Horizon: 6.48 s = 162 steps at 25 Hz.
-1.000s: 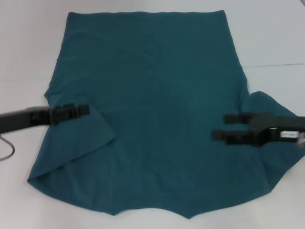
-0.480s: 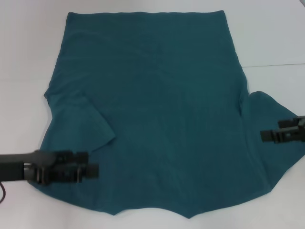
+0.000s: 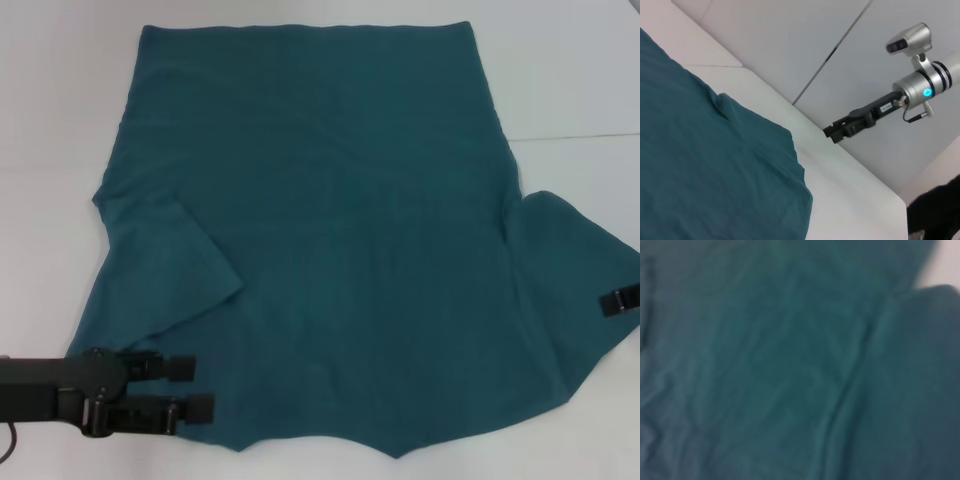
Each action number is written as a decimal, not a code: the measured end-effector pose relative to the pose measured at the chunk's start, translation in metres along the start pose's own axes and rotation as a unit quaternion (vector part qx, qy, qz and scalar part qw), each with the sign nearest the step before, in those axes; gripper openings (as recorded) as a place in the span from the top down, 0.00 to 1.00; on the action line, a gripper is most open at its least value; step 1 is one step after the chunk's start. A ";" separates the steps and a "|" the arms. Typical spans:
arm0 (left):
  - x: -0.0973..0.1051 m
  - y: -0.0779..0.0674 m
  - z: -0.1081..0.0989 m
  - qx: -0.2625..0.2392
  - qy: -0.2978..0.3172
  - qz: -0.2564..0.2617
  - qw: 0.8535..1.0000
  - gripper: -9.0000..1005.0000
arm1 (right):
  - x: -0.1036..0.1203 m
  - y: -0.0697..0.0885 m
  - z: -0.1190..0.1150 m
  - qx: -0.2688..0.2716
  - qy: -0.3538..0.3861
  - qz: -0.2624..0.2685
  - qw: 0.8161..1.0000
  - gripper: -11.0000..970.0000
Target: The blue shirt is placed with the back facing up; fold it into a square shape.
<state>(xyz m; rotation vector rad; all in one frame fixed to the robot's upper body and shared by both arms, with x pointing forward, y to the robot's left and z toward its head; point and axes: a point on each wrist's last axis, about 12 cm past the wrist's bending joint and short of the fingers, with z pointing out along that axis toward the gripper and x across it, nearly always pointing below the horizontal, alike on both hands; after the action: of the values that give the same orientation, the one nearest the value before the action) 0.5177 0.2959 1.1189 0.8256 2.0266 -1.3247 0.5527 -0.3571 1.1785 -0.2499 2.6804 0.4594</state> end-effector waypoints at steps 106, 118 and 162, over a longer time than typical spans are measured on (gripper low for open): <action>0.011 0.005 0.011 -0.012 0.023 0.002 1.000 0.11 | -0.016 -0.047 0.081 0.171 -0.119 0.030 0.978 0.95; 0.012 0.006 0.010 -0.015 0.021 0.000 1.000 0.12 | -0.043 0.005 0.075 0.095 -0.156 -0.043 0.982 0.95; 0.011 0.014 -0.034 -0.112 0.008 -0.043 0.993 0.12 | -0.053 0.090 0.079 -0.025 -0.109 -0.178 0.978 0.11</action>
<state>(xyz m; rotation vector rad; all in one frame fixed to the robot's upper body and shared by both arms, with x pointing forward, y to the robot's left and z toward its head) 0.5168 0.3338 1.1142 0.6557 2.1963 -1.1123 0.6071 -0.2402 1.1579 -0.6418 2.3461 0.4143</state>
